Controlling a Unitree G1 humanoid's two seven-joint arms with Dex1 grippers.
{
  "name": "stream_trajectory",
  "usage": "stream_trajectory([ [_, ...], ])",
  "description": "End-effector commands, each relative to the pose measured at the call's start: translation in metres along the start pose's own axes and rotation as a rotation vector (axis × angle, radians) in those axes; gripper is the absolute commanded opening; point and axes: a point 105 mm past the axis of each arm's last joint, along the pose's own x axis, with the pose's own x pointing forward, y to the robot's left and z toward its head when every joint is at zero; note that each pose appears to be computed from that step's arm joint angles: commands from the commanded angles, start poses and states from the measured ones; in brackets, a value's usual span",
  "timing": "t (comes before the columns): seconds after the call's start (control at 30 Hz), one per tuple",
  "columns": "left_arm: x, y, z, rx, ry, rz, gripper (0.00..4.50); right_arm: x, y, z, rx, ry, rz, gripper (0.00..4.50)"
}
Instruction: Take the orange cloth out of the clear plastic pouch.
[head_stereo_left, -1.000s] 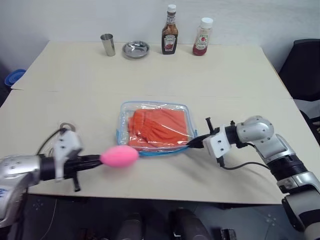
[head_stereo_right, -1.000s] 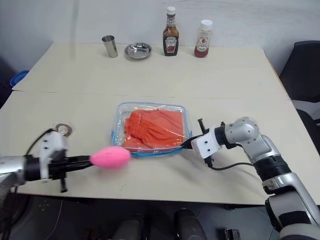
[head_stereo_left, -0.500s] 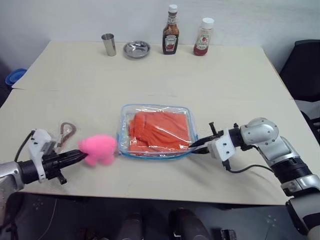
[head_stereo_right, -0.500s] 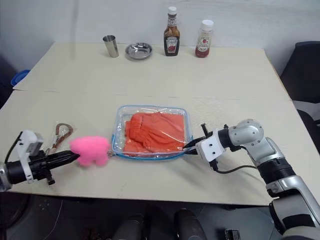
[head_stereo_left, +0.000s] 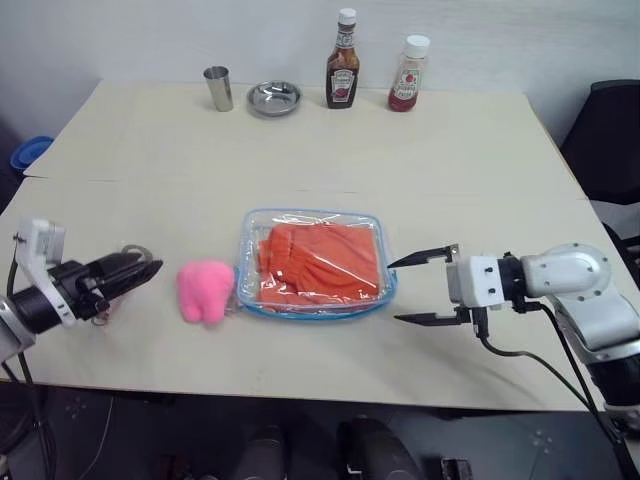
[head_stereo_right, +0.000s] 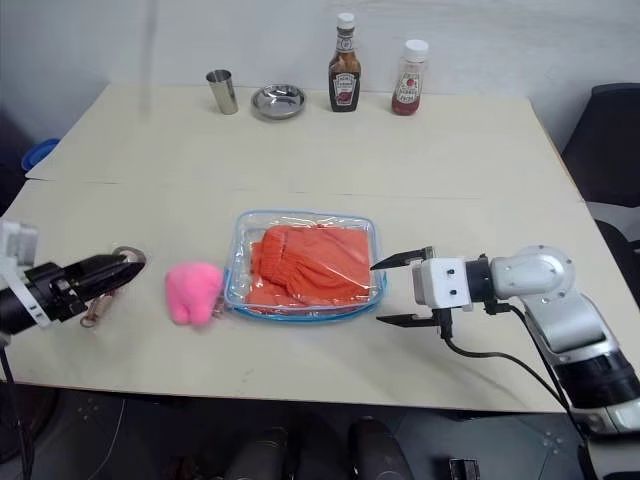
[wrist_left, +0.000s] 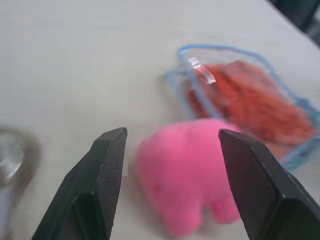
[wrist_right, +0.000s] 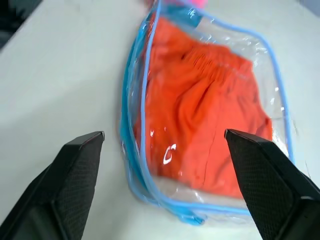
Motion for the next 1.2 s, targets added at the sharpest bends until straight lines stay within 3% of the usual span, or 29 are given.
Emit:
stream_trajectory([
  [0.03, 0.022, -0.058, 0.013, 0.236, 0.094, -0.260, 3.10, -0.002, 0.001, 0.021, 0.022, -0.036, -0.038, 4.04],
  [0.2, 0.055, -0.074, -0.018, 0.581, 0.294, -0.408, 3.10, 0.000, 0.015, 0.024, 0.077, -0.022, -0.007, 4.04],
  [0.43, 0.100, -0.053, -0.040, 0.911, 0.364, -0.455, 3.10, 0.000, 0.025, 0.028, 0.145, -0.031, -0.017, 4.04],
  [0.6, 0.111, -0.053, -0.042, 0.974, 0.358, -0.507, 3.10, 0.000, 0.027, 0.028, 0.165, -0.027, -0.043, 4.04],
  [0.9, 0.114, -0.082, -0.035, 0.866, 0.302, -0.661, 3.10, 0.001, 0.029, 0.027, 0.173, -0.019, -0.064, 4.04],
  [1.17, 0.113, -0.062, -0.048, 1.019, 0.400, -0.604, 3.10, 0.000, 0.027, 0.028, 0.166, -0.014, -0.066, 4.04],
  [1.2, 0.114, -0.061, -0.047, 1.020, 0.383, -0.593, 2.91, 0.000, 0.027, 0.028, 0.165, -0.014, -0.067, 4.06],
])
